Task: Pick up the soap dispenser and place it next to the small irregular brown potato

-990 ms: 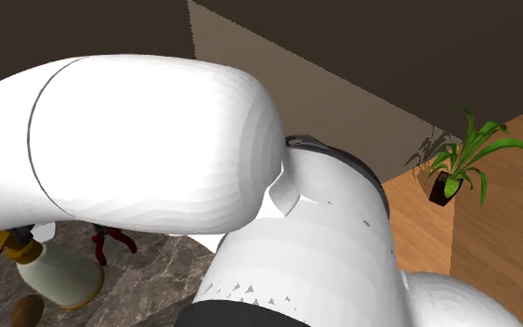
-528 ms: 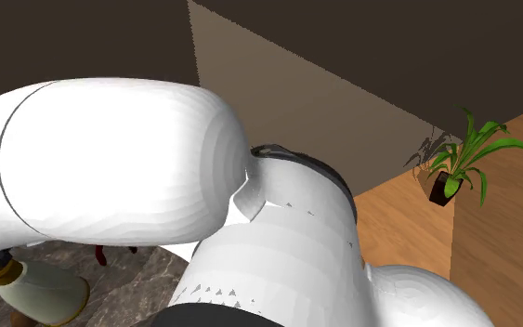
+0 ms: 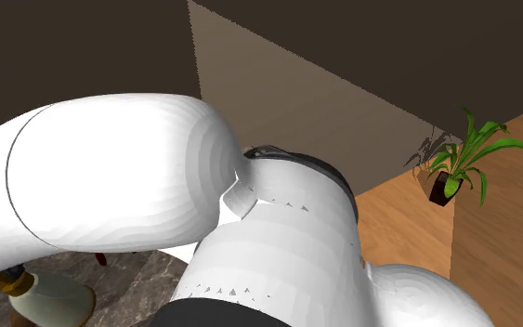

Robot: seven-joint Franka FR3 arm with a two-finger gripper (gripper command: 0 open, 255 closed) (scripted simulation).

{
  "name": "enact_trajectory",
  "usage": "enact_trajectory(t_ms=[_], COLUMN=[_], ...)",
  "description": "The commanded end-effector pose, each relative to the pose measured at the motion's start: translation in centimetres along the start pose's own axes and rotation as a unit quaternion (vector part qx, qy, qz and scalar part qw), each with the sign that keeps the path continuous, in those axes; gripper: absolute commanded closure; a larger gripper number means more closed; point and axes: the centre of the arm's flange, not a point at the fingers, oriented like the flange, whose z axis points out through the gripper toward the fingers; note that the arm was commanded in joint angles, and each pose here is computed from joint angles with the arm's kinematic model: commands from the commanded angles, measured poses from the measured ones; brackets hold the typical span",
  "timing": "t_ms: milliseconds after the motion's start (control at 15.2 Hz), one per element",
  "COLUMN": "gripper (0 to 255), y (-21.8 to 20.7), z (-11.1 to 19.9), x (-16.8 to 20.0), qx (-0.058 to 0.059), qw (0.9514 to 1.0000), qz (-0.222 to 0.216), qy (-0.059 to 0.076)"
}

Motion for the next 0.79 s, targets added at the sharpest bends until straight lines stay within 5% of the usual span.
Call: enact_trajectory(t_ms=[0,726], gripper=[255,255], y=[0.0,0.5], z=[1.1,5.7], x=[-0.1,-0.5], qx=[0.001,0.001], qw=[1.0000,1.0000], qz=[0.000,0.000], qy=[0.000,0.000])
